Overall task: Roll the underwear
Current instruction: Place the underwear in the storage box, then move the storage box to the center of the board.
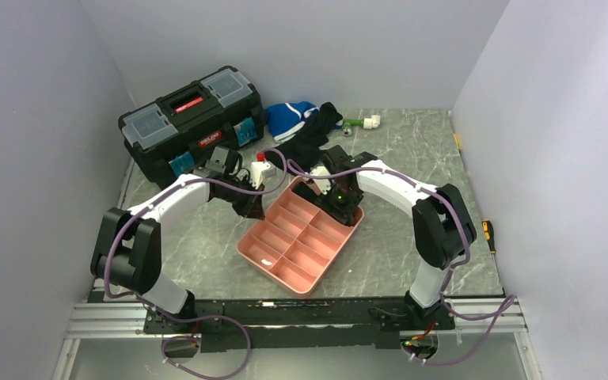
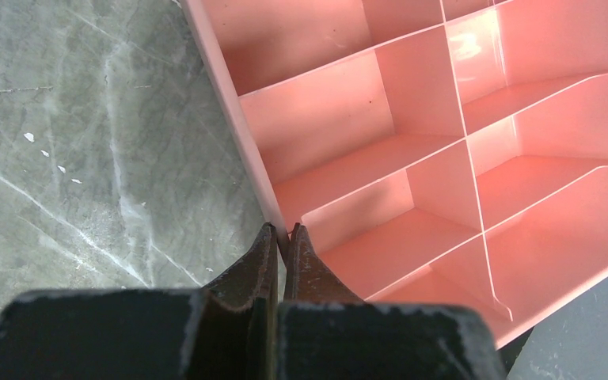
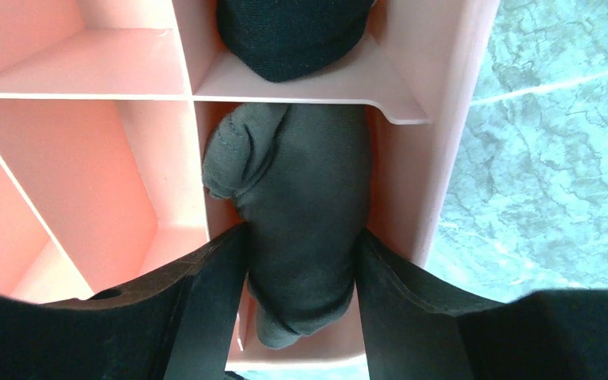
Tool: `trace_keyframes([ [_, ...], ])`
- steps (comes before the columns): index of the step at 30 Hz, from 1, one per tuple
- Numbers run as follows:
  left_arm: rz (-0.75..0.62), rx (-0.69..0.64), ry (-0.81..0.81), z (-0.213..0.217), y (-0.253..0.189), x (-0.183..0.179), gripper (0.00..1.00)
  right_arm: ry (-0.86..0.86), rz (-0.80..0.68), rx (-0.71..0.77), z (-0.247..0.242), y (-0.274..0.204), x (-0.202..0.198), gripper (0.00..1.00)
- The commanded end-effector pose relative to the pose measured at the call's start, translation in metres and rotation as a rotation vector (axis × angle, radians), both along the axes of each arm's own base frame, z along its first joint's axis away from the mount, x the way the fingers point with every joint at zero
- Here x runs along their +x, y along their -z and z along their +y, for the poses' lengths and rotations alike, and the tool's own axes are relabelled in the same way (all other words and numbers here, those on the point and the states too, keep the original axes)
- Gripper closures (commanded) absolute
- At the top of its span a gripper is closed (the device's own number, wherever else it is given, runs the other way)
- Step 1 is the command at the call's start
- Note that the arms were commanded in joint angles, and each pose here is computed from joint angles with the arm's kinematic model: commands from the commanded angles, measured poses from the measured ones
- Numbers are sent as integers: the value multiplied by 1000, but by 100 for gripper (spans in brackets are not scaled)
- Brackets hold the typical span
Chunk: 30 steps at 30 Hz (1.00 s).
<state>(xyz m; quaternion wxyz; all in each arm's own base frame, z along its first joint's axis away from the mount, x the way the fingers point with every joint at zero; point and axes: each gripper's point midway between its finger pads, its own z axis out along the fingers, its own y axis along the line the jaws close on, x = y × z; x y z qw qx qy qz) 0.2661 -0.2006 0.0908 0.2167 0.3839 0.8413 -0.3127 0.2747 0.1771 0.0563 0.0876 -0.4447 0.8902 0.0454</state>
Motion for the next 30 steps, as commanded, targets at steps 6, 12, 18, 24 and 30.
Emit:
trace_keyframes([
  [6,88,76,60,8,27,-26,100,-42,-33,40,1,0,11,38],
  [12,92,78,60,9,28,-27,100,-35,-62,58,1,-13,17,36],
  [18,96,77,62,8,28,-28,100,-27,-106,88,2,-31,25,36],
  [24,91,76,60,8,27,-27,100,-27,-130,109,2,-43,27,43],
  [30,95,78,61,8,28,-27,100,-33,-104,118,4,-29,21,54],
])
